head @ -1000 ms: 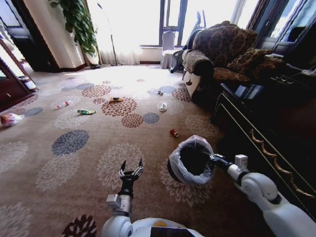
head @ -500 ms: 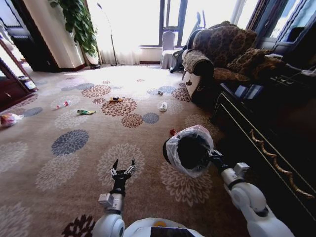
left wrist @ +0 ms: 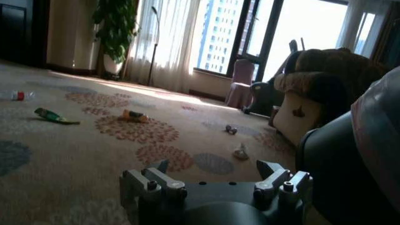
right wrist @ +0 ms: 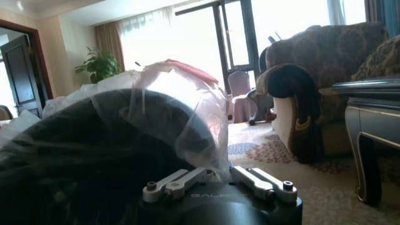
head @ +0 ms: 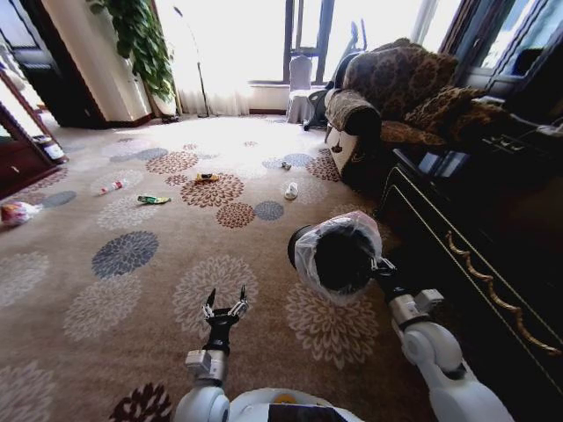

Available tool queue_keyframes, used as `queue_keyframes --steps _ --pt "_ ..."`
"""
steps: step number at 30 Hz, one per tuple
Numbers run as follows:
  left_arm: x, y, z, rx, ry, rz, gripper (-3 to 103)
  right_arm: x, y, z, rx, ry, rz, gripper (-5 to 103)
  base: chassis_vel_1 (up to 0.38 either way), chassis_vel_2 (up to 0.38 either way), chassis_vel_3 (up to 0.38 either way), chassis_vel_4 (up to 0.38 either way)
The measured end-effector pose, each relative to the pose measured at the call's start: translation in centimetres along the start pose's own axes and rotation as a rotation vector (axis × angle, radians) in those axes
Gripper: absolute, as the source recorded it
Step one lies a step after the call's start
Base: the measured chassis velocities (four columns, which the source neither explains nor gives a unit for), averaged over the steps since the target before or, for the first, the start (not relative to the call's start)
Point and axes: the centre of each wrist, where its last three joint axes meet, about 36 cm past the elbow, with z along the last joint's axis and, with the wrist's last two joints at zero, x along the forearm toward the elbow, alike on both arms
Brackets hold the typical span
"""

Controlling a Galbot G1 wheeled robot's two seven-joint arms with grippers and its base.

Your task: Pick up the trash from the ground and place it into the trash bin.

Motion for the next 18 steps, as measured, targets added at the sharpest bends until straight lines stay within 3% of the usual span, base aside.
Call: queue_keyframes --steps 8,18 --pt "0.1 -0.4 0.9 -0.002 0.018 0.003 93 -0.3 -0.6 0.2 0.009 -0.016 0.003 0 -0.148 0.145 0.153 -0.150" --pt "0.1 -0.8 1.4 0.002 0.026 0.008 93 -0.5 -0.8 -0.3 0.012 -0.023 -0.010 0 -0.281 0.294 0.279 -0.288"
